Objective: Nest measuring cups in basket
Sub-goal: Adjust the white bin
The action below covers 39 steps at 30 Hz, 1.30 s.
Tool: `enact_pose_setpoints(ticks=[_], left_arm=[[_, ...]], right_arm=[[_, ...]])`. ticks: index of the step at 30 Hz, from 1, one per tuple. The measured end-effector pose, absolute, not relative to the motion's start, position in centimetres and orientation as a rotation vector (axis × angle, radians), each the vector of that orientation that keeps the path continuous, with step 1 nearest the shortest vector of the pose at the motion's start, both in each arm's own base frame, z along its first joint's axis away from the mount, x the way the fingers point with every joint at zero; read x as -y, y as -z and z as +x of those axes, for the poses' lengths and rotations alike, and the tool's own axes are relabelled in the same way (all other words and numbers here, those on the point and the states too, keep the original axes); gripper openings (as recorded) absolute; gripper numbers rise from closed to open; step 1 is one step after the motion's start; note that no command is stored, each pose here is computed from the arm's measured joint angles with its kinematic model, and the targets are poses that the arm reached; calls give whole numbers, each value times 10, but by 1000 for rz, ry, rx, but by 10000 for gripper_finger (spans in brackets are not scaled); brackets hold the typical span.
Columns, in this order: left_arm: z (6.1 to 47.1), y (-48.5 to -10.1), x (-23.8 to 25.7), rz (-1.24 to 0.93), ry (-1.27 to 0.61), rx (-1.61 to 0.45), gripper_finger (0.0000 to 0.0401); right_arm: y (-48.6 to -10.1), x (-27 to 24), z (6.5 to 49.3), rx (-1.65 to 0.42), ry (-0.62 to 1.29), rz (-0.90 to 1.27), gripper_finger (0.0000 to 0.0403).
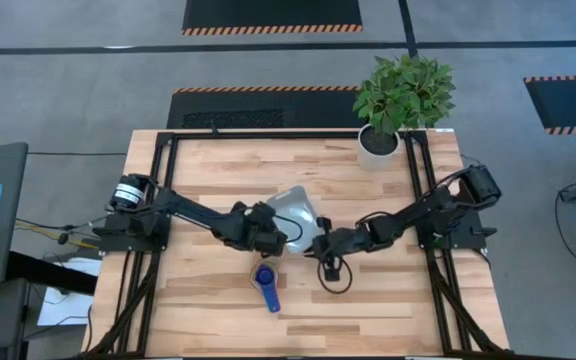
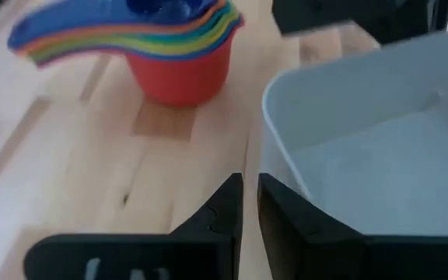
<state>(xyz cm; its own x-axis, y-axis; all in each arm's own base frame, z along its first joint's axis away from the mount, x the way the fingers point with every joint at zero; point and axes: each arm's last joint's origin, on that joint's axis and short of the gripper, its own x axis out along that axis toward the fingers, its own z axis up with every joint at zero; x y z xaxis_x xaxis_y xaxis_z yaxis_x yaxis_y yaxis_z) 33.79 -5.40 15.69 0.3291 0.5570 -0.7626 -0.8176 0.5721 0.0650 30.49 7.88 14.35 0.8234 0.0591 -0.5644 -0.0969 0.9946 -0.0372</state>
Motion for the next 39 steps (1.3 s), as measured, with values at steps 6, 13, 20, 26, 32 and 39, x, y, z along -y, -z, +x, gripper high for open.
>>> enact_pose_setpoints(ticks=[6, 13, 20, 26, 32, 39], left_arm=[[338, -164, 58, -320, -933, -814, 82], [335, -164, 59, -290, -953, -825, 82], [329, -164, 67, -305, -968, -831, 82], [328, -164, 75, -315, -965, -805, 82], [327, -164, 81, -315, -954, -796, 82], [324, -163, 84, -316, -939, -837, 82]], right_arm=[[-145, -78, 306, -602, -110, -47, 65], [-166, -92, 290, -597, -92, -87, 66], [-187, -82, 248, -780, 144, -178, 65], [-170, -60, 243, -840, 280, -212, 65], [-148, -47, 265, -824, 291, -193, 65], [-147, -67, 282, -691, 73, -128, 65]])
